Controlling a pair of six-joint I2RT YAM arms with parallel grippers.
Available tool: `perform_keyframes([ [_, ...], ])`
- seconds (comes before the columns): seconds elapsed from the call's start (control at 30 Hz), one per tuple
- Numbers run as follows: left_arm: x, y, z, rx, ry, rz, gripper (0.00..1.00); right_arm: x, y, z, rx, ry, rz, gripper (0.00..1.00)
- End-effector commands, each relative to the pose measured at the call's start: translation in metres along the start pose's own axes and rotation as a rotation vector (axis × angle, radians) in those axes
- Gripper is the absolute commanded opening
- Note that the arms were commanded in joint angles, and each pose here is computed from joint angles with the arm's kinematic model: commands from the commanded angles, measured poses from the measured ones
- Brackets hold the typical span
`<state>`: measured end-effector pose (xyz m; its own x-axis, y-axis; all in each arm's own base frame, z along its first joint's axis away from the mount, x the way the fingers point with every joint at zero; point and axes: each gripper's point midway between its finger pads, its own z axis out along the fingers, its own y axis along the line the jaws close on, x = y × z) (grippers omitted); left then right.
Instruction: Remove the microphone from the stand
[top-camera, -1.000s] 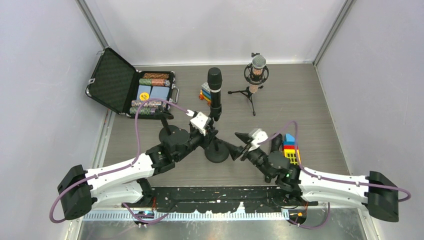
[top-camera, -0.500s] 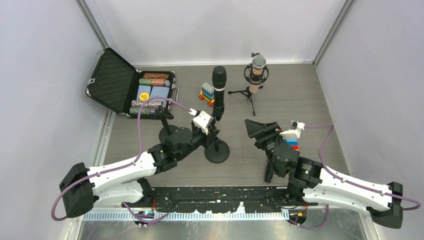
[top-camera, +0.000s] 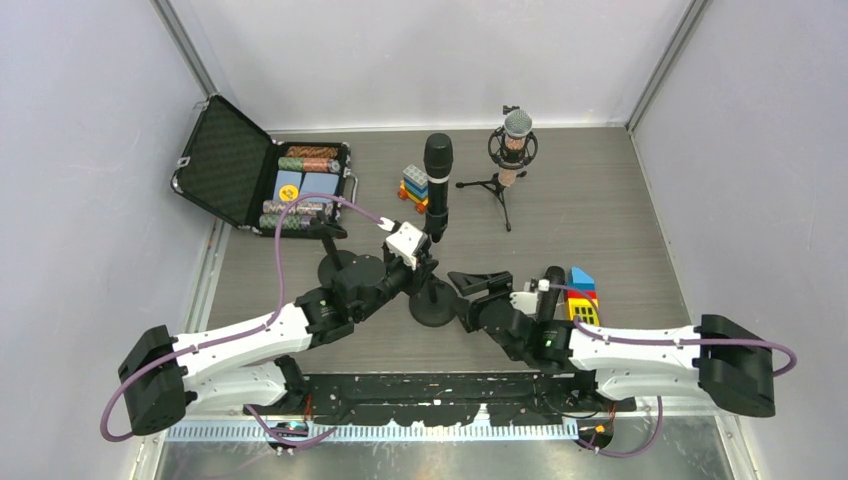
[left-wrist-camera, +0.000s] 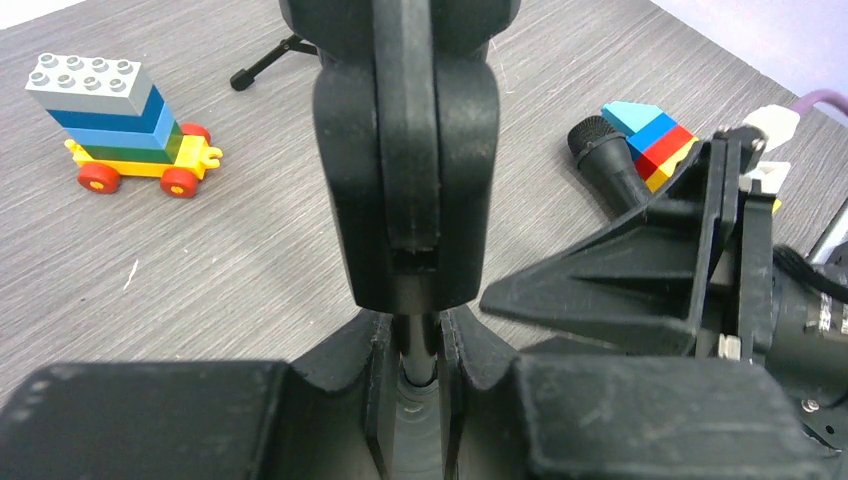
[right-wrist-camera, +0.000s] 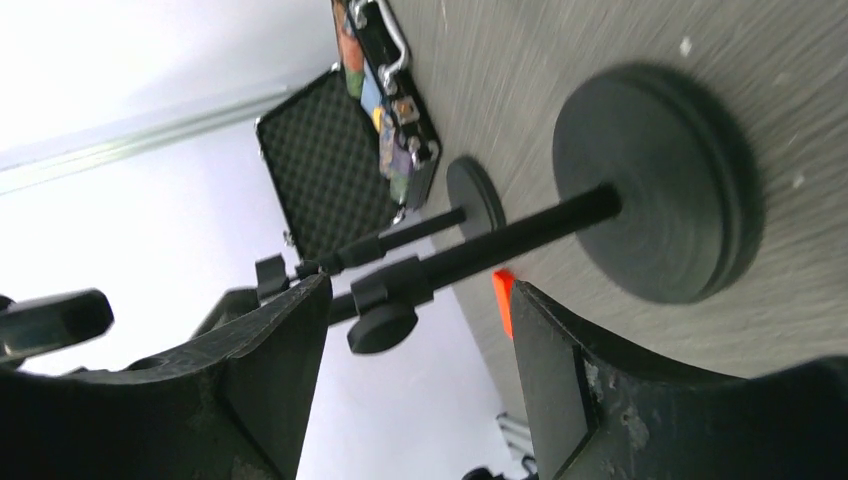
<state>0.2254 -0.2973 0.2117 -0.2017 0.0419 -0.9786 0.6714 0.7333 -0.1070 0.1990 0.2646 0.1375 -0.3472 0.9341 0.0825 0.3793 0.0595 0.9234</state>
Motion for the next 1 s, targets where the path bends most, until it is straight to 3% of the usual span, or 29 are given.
perform_keyframes([
  [0.0, -0.017, 0.001, -0.003, -0.013, -0.032, -0.009, 0.00, 0.027, 0.045, -0.009, -0.089, 0.118, 0.430, 0.71],
  [0.13, -0.016, 0.000, -0.003, -0.012, -0.034, -0.007, 0.00, 0.031, 0.045, -0.013, -0.088, 0.136, 0.465, 0.66],
  [0.37, -0.016, -0.001, -0.003, -0.007, -0.031, -0.005, 0.00, 0.023, 0.040, -0.011, -0.104, 0.112, 0.506, 0.44],
  [0.63, -0.016, 0.001, -0.003, -0.013, -0.031, -0.003, 0.00, 0.007, 0.039, -0.009, -0.125, 0.033, 0.476, 0.45],
  [0.97, -0.017, -0.001, 0.000, -0.010, -0.038, -0.014, 0.00, 0.011, 0.044, -0.009, -0.143, 0.053, 0.497, 0.49],
])
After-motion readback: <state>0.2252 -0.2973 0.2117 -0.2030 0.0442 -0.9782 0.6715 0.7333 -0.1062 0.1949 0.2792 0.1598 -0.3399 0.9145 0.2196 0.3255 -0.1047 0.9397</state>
